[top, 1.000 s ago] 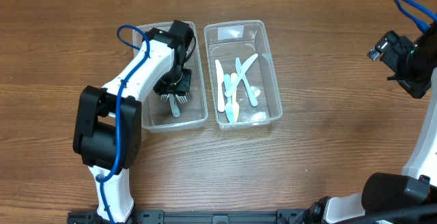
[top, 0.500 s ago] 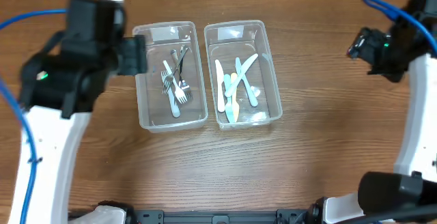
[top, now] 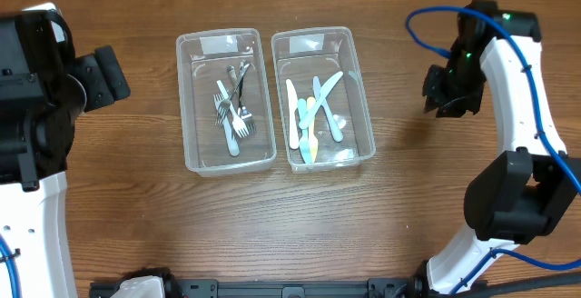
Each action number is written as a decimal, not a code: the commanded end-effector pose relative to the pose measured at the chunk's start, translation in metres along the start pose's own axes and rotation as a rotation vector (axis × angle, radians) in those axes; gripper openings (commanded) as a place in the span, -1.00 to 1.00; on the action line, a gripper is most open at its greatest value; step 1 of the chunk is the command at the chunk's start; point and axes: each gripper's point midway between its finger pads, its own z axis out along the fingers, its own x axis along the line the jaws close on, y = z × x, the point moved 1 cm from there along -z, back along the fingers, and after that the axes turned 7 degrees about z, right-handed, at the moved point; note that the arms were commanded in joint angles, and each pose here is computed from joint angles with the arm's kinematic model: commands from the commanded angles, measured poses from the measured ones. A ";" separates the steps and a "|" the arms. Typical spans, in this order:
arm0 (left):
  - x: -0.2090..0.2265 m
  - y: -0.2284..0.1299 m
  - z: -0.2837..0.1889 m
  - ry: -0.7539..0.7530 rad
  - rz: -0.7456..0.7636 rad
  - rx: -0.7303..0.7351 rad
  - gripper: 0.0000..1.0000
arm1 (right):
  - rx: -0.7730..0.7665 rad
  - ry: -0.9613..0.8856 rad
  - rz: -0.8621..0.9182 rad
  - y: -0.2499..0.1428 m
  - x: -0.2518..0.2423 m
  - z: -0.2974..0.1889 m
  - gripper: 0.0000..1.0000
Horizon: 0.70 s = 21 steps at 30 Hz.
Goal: Pack container
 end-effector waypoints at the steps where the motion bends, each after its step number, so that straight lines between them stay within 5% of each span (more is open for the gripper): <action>1: 0.001 0.003 0.000 -0.009 -0.020 -0.009 0.87 | 0.081 -0.030 -0.073 -0.023 0.011 0.035 -0.49; 21: 0.000 0.002 0.008 -0.006 -0.016 0.015 0.86 | 0.197 0.138 -0.520 -0.088 0.095 0.063 -0.49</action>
